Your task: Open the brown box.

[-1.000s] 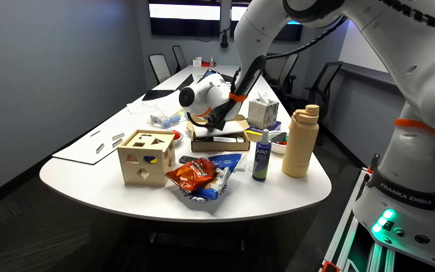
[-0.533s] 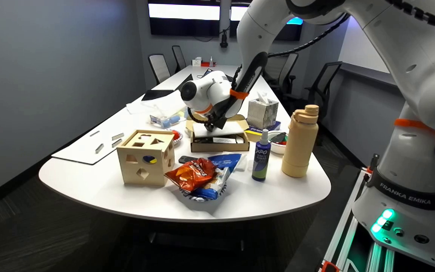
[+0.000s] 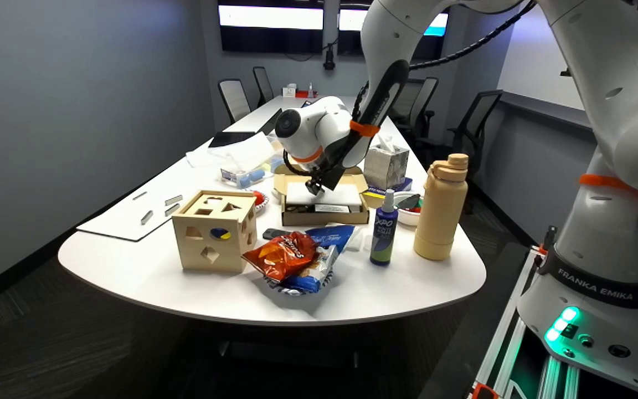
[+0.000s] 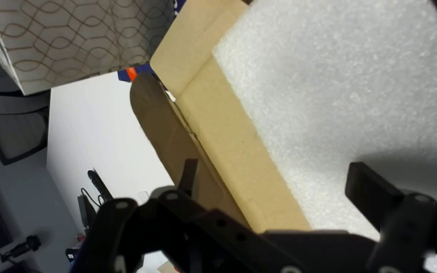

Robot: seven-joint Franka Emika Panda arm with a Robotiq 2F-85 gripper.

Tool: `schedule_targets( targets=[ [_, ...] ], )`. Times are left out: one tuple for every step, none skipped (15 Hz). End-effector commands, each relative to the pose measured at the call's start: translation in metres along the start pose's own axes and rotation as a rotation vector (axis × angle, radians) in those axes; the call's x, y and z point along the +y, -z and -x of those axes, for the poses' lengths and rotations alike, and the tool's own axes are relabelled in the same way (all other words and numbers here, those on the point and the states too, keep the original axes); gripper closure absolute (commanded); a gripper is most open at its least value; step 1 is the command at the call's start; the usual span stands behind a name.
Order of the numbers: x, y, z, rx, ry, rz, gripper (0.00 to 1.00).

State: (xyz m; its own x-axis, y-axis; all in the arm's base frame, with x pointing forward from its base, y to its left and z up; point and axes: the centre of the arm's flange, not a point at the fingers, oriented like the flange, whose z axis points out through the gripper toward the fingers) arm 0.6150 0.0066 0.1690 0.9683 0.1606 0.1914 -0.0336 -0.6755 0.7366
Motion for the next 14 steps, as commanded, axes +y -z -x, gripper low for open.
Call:
schedule_targets(
  targets=[
    [0.024,0.031,0.033,0.006,-0.049,-0.032,0.00],
    [0.028,0.036,0.037,0.011,-0.057,-0.032,0.00],
    [0.032,0.042,0.041,0.016,-0.061,-0.033,0.00],
    [0.036,0.047,0.044,0.020,-0.060,-0.038,0.00],
    [0.039,0.054,0.047,0.022,-0.055,-0.047,0.00],
    [0.042,0.059,0.050,0.026,-0.052,-0.057,0.00],
    [0.044,0.065,0.053,0.031,-0.049,-0.073,0.00],
    [0.045,0.069,0.055,0.032,-0.049,-0.088,0.00],
    [0.046,0.074,0.057,0.036,-0.055,-0.105,0.00],
    [0.047,0.077,0.059,0.038,-0.063,-0.115,0.00],
    [0.048,0.081,0.061,0.040,-0.068,-0.126,0.00],
    [0.049,0.083,0.063,0.046,-0.073,-0.132,0.00],
    [0.050,0.085,0.064,0.046,-0.075,-0.134,0.00],
    [0.051,0.087,0.065,0.047,-0.078,-0.136,0.00]
  ],
)
